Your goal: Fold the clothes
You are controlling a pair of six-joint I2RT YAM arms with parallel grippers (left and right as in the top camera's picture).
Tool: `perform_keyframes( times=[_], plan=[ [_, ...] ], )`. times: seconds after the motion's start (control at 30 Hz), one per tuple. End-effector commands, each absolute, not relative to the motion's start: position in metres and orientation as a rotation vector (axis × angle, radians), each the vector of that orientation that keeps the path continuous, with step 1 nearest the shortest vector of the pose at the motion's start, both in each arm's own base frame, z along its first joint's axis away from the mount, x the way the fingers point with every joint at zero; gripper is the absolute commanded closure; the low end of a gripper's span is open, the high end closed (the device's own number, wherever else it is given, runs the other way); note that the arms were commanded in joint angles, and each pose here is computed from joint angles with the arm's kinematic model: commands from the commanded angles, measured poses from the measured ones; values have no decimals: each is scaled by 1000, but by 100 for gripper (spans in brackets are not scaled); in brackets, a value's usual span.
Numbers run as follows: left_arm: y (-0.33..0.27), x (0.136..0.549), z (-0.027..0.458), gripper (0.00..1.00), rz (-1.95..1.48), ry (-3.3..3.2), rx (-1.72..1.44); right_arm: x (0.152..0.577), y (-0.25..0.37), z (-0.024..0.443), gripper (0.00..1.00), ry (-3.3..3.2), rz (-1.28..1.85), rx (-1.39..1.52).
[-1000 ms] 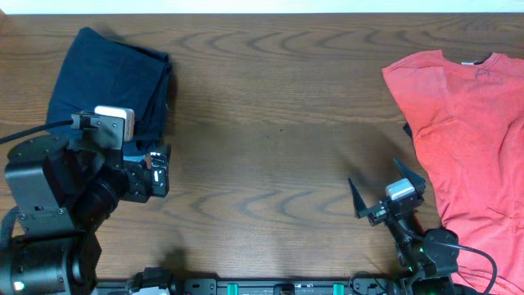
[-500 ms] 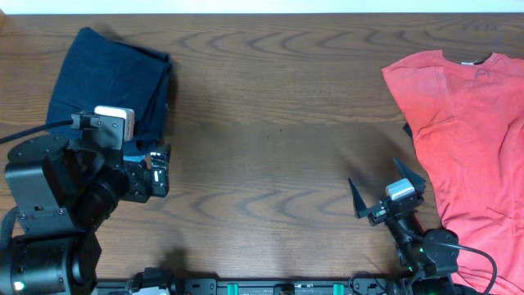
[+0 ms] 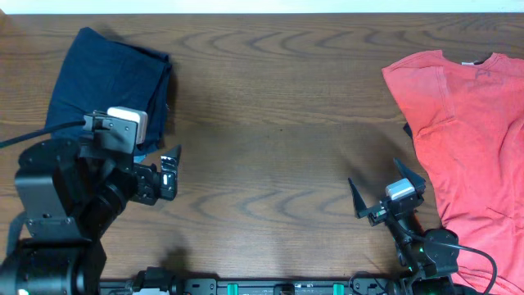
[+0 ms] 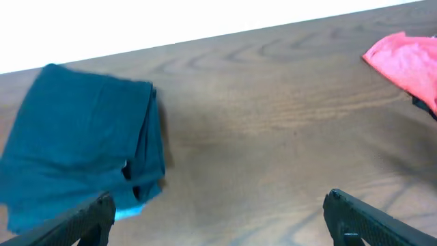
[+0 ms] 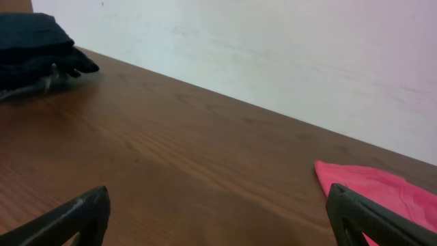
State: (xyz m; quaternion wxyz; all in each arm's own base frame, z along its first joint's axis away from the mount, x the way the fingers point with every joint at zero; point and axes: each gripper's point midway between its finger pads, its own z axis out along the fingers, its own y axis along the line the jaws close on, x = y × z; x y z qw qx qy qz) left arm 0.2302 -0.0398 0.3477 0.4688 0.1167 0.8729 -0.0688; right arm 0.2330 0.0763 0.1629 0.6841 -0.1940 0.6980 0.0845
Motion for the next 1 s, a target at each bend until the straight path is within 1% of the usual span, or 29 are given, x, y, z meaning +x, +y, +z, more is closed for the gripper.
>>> perform_keyframes(
  times=[0.0,0.13,0.27,0.47,0.6,0.97],
  plan=[
    [-41,232,337,2,-152,2112,300,233,75,162,1,1570,202,-418],
    [-42,239,336,2,-137,1977,305,233,75,162,1,1570,202,-418],
    [-42,234,323,2,-126,1879,298,233,75,162,1,1570,202,-418],
    [-36,222,283,2,-148,1812,185,233,75,162,1,1570,202,-418],
    [-35,218,259,2,-152,1761,174,233,75,162,1,1570,202,-418],
    [-32,230,211,2,-117,1603,165,233,75,162,1,1570,202,-418]
  ],
)
